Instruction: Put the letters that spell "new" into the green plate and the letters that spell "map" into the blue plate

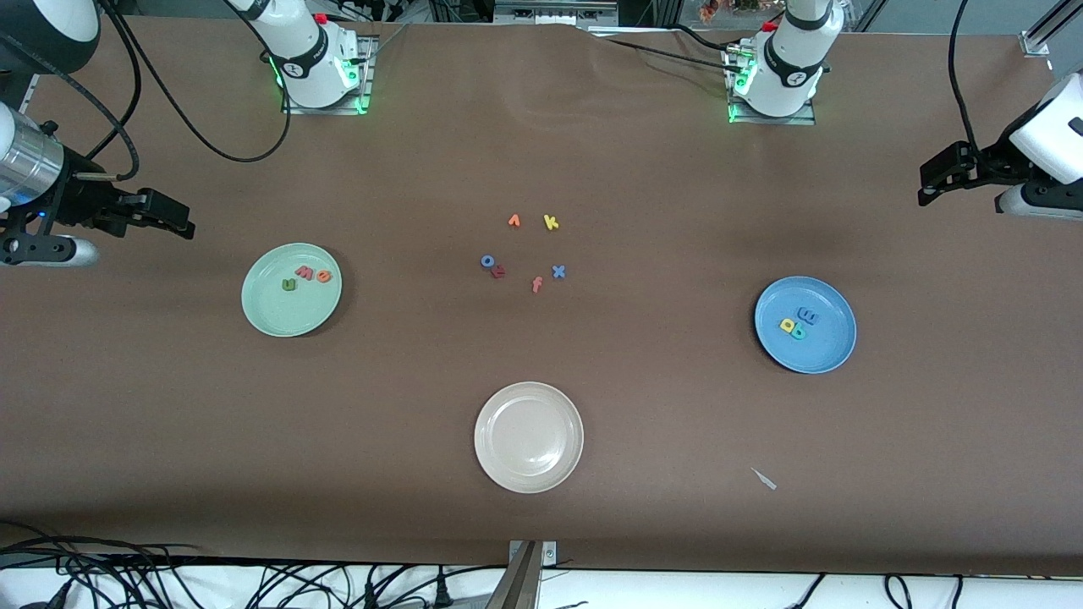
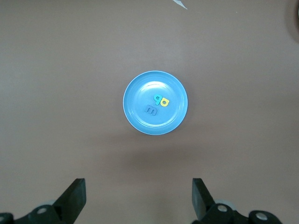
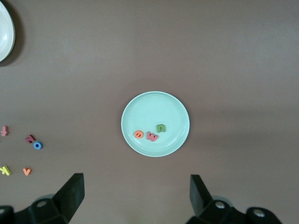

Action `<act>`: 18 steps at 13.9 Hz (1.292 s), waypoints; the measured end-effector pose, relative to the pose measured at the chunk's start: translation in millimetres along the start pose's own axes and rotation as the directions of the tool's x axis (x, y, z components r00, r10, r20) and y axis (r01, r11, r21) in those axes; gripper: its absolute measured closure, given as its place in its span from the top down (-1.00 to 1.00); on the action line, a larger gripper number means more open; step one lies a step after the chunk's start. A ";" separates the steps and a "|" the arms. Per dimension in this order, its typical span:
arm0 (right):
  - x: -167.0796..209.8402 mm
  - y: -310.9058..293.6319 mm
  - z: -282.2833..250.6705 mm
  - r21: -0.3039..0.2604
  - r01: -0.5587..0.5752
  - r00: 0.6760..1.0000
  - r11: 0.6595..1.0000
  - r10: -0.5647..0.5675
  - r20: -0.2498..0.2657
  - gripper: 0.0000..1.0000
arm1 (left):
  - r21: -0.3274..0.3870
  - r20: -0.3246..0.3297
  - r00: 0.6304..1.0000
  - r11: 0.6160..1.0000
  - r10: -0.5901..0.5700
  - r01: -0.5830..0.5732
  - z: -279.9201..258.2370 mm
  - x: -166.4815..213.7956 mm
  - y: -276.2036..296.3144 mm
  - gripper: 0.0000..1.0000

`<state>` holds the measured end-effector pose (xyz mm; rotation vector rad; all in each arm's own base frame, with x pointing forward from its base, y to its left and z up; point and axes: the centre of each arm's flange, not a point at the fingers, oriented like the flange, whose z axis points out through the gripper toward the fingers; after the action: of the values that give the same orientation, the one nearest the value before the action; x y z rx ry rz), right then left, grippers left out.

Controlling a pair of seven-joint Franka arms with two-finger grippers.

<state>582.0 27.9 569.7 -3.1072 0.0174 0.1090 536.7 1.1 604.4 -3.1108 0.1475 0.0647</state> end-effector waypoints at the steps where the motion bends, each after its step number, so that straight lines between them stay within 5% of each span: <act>1: -0.1 0.2 0.0 -0.002 0.019 1.000 1.000 -0.019 0.000 1.00 | 0.000 0.000 1.000 1.000 0.000 0.000 0.0 0.0 0.3 1.00; 18: -0.2 -0.8 0.2 -0.023 0.040 0.999 0.999 -0.040 0.001 1.00 | 0.001 -0.005 1.000 1.000 0.009 -0.009 -0.3 1.0 5.1 1.00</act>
<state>581.8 28.7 569.5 -3.1286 -0.0469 0.1097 537.2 -4.1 604.5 -3.1096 0.1623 0.0578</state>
